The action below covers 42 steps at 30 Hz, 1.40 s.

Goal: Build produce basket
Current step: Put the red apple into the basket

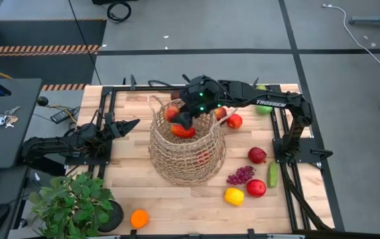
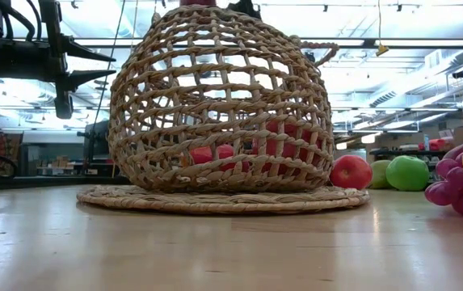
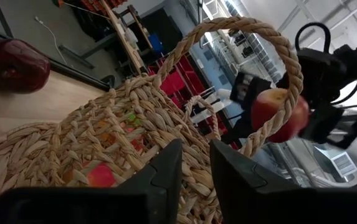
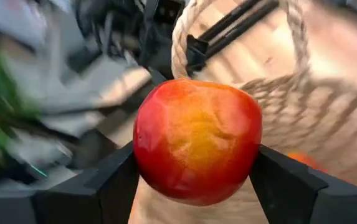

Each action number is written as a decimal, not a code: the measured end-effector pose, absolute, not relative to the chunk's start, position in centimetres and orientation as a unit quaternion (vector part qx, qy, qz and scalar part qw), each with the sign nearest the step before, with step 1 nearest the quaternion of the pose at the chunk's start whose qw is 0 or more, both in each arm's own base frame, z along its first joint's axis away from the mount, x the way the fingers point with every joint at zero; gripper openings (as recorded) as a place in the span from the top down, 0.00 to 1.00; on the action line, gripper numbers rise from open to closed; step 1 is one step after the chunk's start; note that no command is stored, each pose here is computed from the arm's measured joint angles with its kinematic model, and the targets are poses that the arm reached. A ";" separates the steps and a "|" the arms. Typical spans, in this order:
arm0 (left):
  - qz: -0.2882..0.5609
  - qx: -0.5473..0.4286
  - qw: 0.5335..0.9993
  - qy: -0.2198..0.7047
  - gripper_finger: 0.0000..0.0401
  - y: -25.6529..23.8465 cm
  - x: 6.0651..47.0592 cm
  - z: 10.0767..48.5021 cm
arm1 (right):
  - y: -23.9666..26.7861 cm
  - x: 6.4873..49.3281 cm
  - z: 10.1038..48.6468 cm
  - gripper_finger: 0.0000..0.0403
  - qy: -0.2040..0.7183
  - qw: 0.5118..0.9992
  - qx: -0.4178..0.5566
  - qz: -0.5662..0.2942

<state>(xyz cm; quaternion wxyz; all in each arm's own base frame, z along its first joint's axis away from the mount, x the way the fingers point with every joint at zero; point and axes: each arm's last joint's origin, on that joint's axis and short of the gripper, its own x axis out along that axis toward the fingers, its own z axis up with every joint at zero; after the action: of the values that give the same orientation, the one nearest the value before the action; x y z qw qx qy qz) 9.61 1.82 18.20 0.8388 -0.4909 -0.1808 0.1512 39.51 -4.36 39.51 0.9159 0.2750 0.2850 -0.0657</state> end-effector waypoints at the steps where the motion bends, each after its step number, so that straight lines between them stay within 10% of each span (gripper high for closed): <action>1: 0.152 -0.491 0.839 -0.181 0.78 1.8 9.6 18.2 | -4.5 39.4 39.5 0.31 0.291 0.928 0.225 -0.056; 8: 0.151 -0.491 0.839 -0.181 0.78 1.8 9.6 18.2 | -5.1 39.3 39.5 0.30 0.306 0.946 -0.103 -0.038; 19: 0.151 -0.491 0.839 -0.181 0.78 1.8 9.6 18.2 | -5.3 39.1 39.6 0.29 0.354 0.842 -0.402 -0.063; 42: 0.151 -0.491 0.839 -0.181 0.77 1.8 9.6 18.2 | -6.3 40.0 27.2 0.29 0.385 0.890 -0.244 0.024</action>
<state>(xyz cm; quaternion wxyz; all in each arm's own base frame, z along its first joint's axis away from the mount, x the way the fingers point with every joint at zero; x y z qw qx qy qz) 9.61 1.82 18.19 0.8388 -0.4908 -0.1806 0.1513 39.99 -6.29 27.19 0.8897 -0.2444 0.3850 0.0242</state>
